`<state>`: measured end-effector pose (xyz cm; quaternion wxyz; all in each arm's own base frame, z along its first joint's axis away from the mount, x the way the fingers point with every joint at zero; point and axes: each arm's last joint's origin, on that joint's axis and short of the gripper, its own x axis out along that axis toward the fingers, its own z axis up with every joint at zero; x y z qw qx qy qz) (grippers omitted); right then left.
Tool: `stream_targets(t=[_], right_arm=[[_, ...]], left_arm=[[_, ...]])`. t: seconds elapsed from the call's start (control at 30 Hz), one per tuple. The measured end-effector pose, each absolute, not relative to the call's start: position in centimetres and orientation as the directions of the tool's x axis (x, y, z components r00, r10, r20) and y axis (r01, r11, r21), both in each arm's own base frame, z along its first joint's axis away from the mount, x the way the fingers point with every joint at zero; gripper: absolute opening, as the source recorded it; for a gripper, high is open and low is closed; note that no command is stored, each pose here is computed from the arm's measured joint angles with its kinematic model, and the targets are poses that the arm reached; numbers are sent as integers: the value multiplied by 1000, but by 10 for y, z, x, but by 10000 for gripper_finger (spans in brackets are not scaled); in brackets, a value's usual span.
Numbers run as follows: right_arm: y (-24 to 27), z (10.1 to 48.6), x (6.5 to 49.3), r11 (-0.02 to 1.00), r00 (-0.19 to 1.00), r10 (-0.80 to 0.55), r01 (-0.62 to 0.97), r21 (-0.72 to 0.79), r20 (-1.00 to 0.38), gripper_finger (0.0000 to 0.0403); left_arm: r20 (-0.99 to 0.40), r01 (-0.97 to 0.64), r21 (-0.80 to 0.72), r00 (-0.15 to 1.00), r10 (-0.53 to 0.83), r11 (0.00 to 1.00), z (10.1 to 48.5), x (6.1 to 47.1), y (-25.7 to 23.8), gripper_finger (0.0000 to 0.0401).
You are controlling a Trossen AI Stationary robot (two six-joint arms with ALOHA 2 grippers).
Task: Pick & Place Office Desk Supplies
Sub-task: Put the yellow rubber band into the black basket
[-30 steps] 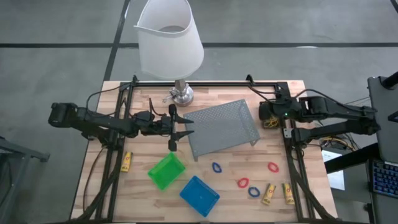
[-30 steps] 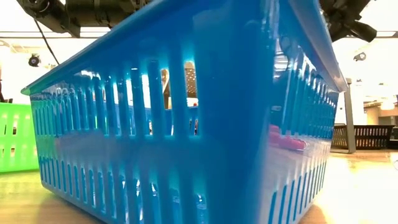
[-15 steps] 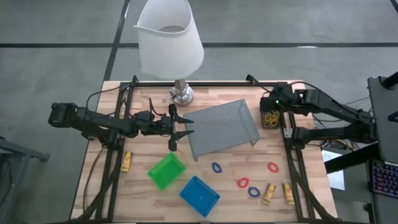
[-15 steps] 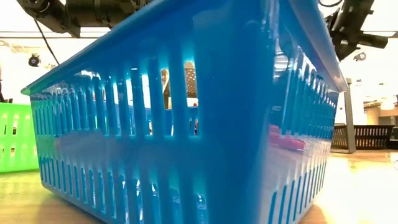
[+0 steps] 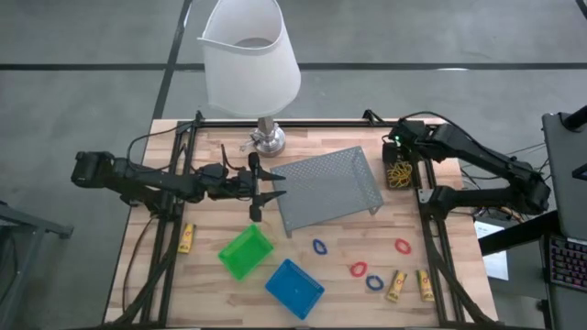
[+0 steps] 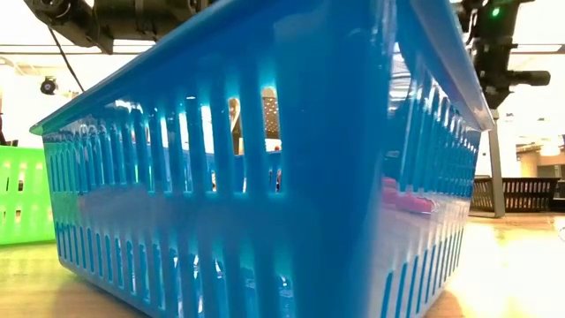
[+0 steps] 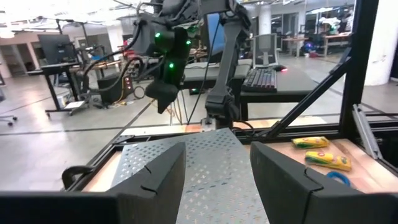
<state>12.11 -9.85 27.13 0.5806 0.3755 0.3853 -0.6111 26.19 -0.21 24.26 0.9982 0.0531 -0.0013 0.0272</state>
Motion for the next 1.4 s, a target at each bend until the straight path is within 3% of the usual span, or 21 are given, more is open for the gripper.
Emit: stream_targets(t=[0.33,0.7,0.97,1.2,1.4], right_arm=[[-124,234,129,-6,-10,-272,1000,-9,-962,8],[-138,198,126,-37,-143,-144,990,-139,-979,8],[-145,187,133,62,-119,-97,990,-125,-988,8],[-148,180,135,73,-154,-86,984,-161,-984,11],[-149,180,135,87,-156,-93,983,-164,-983,41]], left_arm=[[1,-72,106,997,72,992,242,262,-1,184],[1,-73,106,997,73,992,242,262,-1,184],[-6,-72,107,997,73,992,241,262,-1,184],[-9,-72,106,997,73,992,241,262,-1,184],[-14,-71,104,997,73,992,241,262,-1,184]])
